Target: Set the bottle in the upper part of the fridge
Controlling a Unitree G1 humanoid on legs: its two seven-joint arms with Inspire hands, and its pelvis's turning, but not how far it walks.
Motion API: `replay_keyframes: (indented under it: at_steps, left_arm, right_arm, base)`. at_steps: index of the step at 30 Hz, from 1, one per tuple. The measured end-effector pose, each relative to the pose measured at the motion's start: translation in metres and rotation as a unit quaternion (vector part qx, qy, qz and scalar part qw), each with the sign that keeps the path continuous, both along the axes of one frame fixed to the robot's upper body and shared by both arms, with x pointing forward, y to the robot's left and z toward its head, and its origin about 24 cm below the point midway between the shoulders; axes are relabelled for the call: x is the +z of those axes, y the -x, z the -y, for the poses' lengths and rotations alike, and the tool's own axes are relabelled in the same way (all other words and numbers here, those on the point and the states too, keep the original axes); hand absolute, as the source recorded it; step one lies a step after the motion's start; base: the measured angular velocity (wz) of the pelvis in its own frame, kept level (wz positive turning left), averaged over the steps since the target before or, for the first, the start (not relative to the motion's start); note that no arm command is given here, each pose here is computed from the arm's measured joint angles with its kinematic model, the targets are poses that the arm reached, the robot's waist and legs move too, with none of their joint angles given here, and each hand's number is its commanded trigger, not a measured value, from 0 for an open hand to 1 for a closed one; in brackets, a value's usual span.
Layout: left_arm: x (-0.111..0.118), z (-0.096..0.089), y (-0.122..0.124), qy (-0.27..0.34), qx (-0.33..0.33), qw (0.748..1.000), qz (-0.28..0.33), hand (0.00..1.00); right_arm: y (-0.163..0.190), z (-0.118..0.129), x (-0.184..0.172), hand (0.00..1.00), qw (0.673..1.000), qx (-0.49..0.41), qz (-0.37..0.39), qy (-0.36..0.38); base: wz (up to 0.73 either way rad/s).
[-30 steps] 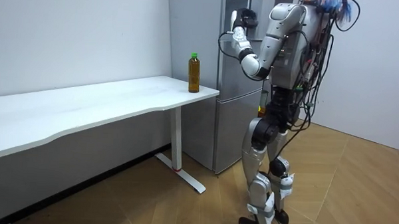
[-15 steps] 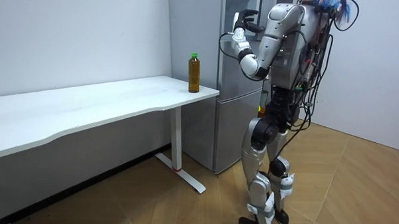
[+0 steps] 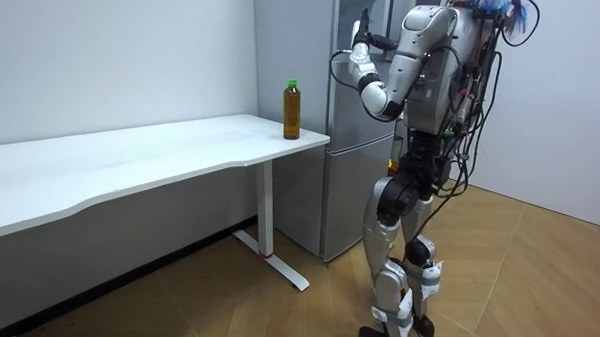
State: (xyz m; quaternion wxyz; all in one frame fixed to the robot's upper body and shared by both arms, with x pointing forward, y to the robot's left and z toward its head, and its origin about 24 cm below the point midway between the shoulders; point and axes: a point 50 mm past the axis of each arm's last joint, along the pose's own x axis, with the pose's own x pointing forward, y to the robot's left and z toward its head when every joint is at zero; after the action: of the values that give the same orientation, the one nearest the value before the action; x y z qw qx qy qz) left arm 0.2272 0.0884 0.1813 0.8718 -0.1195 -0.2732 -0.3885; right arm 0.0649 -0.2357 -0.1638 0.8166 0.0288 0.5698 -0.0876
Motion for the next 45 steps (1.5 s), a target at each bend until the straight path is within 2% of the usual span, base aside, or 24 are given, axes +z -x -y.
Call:
replay_keyframes:
  at_steps: [11, 18, 29, 45]
  left_arm:
    - [-0.004, 0.015, 0.005, -0.010, -0.042, 0.999, -0.011, 0.00]
    - [-0.005, 0.016, 0.006, -0.011, -0.059, 0.998, -0.012, 0.00]
    - [-0.016, 0.017, 0.006, -0.050, -0.080, 0.995, -0.025, 0.00]
    - [-0.015, 0.017, 0.005, -0.040, -0.085, 0.995, -0.030, 0.00]
  right_arm:
    - [-0.001, 0.002, 0.001, 0.00, 1.000, 0.001, 0.003, -0.006]
    - [-0.005, 0.004, 0.002, 0.00, 1.000, -0.016, 0.015, -0.005]
    - [0.000, 0.008, 0.002, 0.00, 0.998, -0.060, 0.017, -0.010]
    - [0.034, 0.021, 0.002, 0.00, 0.998, -0.063, -0.028, 0.007]
  base:
    - [-0.15]
    - [-0.23]
    - [-0.25]
    - [-0.15]
